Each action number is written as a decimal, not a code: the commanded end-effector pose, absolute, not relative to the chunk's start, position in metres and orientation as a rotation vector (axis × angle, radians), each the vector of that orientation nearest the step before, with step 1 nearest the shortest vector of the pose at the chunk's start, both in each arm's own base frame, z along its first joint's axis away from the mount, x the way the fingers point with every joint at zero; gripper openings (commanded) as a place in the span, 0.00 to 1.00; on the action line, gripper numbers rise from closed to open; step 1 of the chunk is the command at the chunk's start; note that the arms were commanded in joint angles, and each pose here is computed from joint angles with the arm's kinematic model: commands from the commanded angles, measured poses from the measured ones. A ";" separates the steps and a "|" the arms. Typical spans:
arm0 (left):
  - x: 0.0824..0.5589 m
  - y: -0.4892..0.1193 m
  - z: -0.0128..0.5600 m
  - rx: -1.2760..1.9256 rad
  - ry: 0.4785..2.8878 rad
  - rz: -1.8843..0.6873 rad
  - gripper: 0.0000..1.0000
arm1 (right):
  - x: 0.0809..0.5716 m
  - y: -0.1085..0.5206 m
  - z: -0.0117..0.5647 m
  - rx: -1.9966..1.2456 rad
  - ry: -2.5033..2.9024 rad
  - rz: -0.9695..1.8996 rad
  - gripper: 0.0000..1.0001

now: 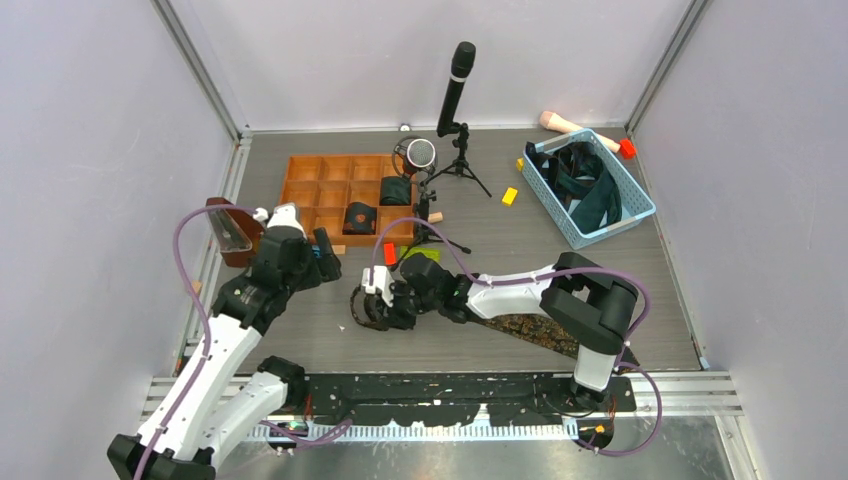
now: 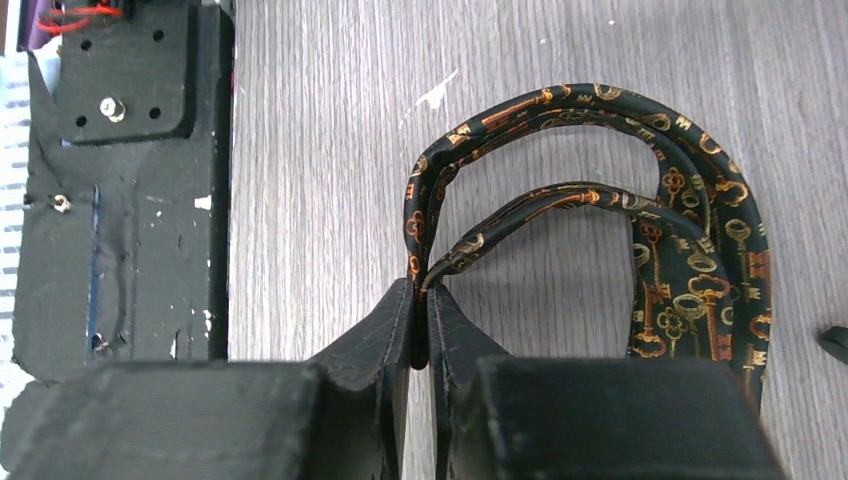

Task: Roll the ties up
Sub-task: Flatten out the tie at the center of the board.

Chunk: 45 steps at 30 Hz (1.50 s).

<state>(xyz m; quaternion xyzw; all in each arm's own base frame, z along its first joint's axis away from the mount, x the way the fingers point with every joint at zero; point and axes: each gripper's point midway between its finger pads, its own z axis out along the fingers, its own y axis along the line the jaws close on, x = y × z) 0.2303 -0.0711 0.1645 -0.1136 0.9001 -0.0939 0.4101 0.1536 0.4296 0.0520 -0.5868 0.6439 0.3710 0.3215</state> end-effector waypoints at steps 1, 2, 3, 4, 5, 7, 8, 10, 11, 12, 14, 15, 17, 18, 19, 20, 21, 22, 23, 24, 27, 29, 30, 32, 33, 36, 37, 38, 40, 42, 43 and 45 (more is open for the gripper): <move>0.229 -0.055 0.203 -0.299 2.172 -0.182 0.79 | 0.158 0.453 0.086 -1.397 1.657 1.067 0.13; 0.229 -0.054 0.207 -0.300 2.163 -0.182 0.79 | 0.159 0.456 0.088 -1.369 1.672 1.084 0.10; 0.227 -0.053 0.211 -0.300 2.150 -0.183 0.79 | 0.161 0.458 0.090 -1.350 1.680 1.090 0.08; 0.227 -0.052 0.213 -0.302 2.142 -0.181 0.79 | 0.162 0.462 0.094 -1.316 1.697 1.112 0.05; 0.226 -0.051 0.217 -0.302 2.131 -0.181 0.79 | 0.164 0.464 0.095 -1.286 1.712 1.114 0.03; 0.225 -0.049 0.220 -0.305 2.122 -0.174 0.79 | 0.170 0.471 0.102 -1.203 1.750 1.135 0.01; 0.224 -0.048 0.221 -0.305 2.119 -0.170 0.78 | 0.173 0.476 0.106 -1.156 1.773 1.156 0.00; 0.224 -0.046 0.223 -0.304 2.119 -0.162 0.78 | 0.182 0.482 0.112 -1.067 1.816 1.159 0.00; 0.223 -0.046 0.224 -0.305 2.117 -0.161 0.78 | 0.188 0.483 0.113 -1.019 1.833 1.142 0.00; 0.223 -0.046 0.225 -0.306 2.114 -0.163 0.78 | 0.194 0.486 0.116 -0.957 1.857 1.139 0.00; 0.222 -0.045 0.226 -0.305 2.110 -0.162 0.78 | 0.202 0.491 0.121 -0.885 1.875 1.141 0.00; 0.222 -0.045 0.227 -0.307 2.108 -0.160 0.78 | 0.204 0.494 0.125 -0.843 1.879 1.160 0.00; 0.221 -0.043 0.229 -0.308 2.102 -0.158 0.78 | 0.211 0.498 0.130 -0.765 1.894 1.171 0.00; 0.220 -0.043 0.230 -0.309 2.100 -0.155 0.78 | 0.215 0.500 0.131 -0.732 1.902 1.163 0.00; 0.220 -0.042 0.229 -0.310 2.101 -0.152 0.78 | 0.218 0.503 0.133 -0.692 1.922 1.172 0.01; 0.220 -0.042 0.229 -0.311 2.103 -0.148 0.78 | 0.223 0.504 0.133 -0.658 1.934 1.160 0.01; 0.219 -0.041 0.228 -0.312 2.103 -0.147 0.78 | 0.226 0.508 0.130 -0.629 1.956 1.157 0.01; 0.219 -0.041 0.228 -0.313 2.104 -0.149 0.78 | 0.232 0.509 0.130 -0.595 1.965 1.134 0.01; 0.218 -0.042 0.226 -0.313 2.109 -0.150 0.78 | 0.236 0.511 0.128 -0.563 1.991 1.126 0.02; 0.218 -0.042 0.225 -0.313 2.112 -0.151 0.78 | 0.242 0.510 0.126 -0.525 2.003 1.104 0.02; 0.217 -0.042 0.223 -0.315 2.118 -0.152 0.78 | 0.262 0.508 0.118 -0.391 2.047 1.011 0.03; 0.217 -0.042 0.222 -0.315 2.120 -0.151 0.78 | 0.269 0.507 0.113 -0.338 2.071 0.987 0.03; 0.217 -0.042 0.222 -0.314 2.120 -0.152 0.78 | 0.272 0.507 0.109 -0.316 2.086 0.985 0.04; 0.217 -0.042 0.222 -0.312 2.122 -0.150 0.78 | 0.276 0.509 0.106 -0.296 2.100 0.983 0.08; 0.217 -0.042 0.222 -0.312 2.121 -0.151 0.78 | 0.277 0.511 0.107 -0.285 2.103 0.988 0.11; 0.217 -0.042 0.223 -0.309 2.120 -0.150 0.78 | 0.281 0.513 0.107 -0.275 2.102 0.988 0.22; 0.217 -0.042 0.223 -0.310 2.120 -0.148 0.78 | 0.282 0.513 0.108 -0.272 2.099 0.987 0.25; 0.217 -0.041 0.223 -0.310 2.119 -0.145 0.78 | 0.283 0.513 0.110 -0.270 2.094 0.985 0.30; 0.216 -0.040 0.223 -0.311 2.119 -0.138 0.78 | 0.287 0.512 0.115 -0.259 2.082 0.983 0.36; 0.216 -0.040 0.223 -0.310 2.119 -0.138 0.78 | 0.290 0.513 0.121 -0.252 2.067 0.991 0.40; 0.216 -0.040 0.222 -0.310 2.120 -0.138 0.78 | 0.291 0.513 0.122 -0.251 2.065 0.997 0.41; 0.217 -0.042 0.220 -0.305 2.128 -0.143 0.78 | 0.292 0.518 0.127 -0.260 2.059 1.025 0.43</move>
